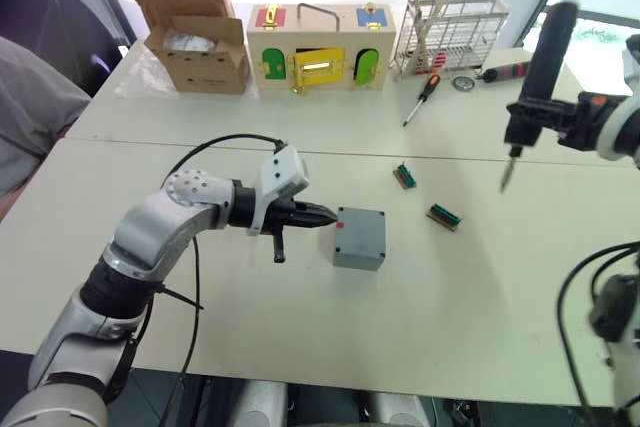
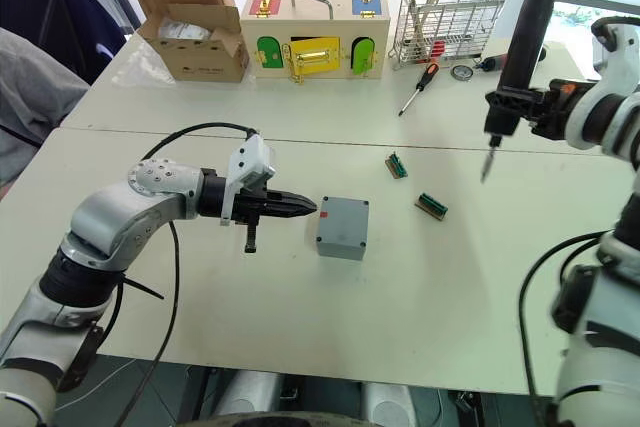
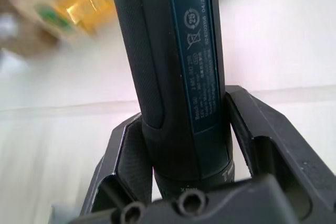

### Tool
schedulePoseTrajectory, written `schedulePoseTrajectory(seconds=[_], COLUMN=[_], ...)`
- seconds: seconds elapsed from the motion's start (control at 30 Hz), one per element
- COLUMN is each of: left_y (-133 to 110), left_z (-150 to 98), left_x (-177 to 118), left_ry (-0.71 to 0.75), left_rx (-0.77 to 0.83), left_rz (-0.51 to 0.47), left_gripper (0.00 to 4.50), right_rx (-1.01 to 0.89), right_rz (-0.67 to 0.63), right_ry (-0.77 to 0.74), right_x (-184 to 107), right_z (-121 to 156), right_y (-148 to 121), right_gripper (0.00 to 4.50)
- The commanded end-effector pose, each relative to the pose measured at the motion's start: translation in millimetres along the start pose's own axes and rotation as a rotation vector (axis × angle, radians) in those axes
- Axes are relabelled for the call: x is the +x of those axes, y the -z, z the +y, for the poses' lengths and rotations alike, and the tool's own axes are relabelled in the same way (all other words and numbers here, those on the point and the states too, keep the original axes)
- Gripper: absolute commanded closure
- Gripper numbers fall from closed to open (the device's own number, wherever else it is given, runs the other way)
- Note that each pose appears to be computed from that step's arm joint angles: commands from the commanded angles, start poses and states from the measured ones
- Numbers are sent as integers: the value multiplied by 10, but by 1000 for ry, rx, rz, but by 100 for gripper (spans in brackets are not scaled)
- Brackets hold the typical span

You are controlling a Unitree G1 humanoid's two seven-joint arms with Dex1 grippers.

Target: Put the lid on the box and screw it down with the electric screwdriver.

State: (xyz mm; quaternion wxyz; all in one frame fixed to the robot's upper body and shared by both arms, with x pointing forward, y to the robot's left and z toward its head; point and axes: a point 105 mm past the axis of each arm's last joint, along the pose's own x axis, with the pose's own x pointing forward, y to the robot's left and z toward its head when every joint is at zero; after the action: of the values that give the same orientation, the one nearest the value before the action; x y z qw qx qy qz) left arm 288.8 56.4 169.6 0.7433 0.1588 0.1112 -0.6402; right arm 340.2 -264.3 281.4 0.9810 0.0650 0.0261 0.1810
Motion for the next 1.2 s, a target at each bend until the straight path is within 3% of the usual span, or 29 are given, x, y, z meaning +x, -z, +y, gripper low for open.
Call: schedulePoseTrajectory(seconds=[0.03, 0.23, 0.43, 0.73, 1.2], left_y=[-85, -102, -98, 53, 91], left_z=[-3, 20, -26, -119, -124], left_x=[60, 196, 269, 330, 320], left_ry=[33, 49, 72, 118, 103], left_rx=[47, 60, 69, 84, 64], left_rz=[-14, -5, 8, 77, 75], left_gripper=[450, 450, 450, 450, 450], right_rx=[-90, -115, -121, -138, -139], right_rz=[-295, -313, -304, -261, -235], right_ry=[-194, -355, -419, -436, -400], right_x=[-180, -13, 26, 46, 78], right_z=[548, 1167, 1354, 1394, 1368], right_y=[-321, 128, 335, 512, 653], right_gripper=[258, 258, 258, 258, 258])
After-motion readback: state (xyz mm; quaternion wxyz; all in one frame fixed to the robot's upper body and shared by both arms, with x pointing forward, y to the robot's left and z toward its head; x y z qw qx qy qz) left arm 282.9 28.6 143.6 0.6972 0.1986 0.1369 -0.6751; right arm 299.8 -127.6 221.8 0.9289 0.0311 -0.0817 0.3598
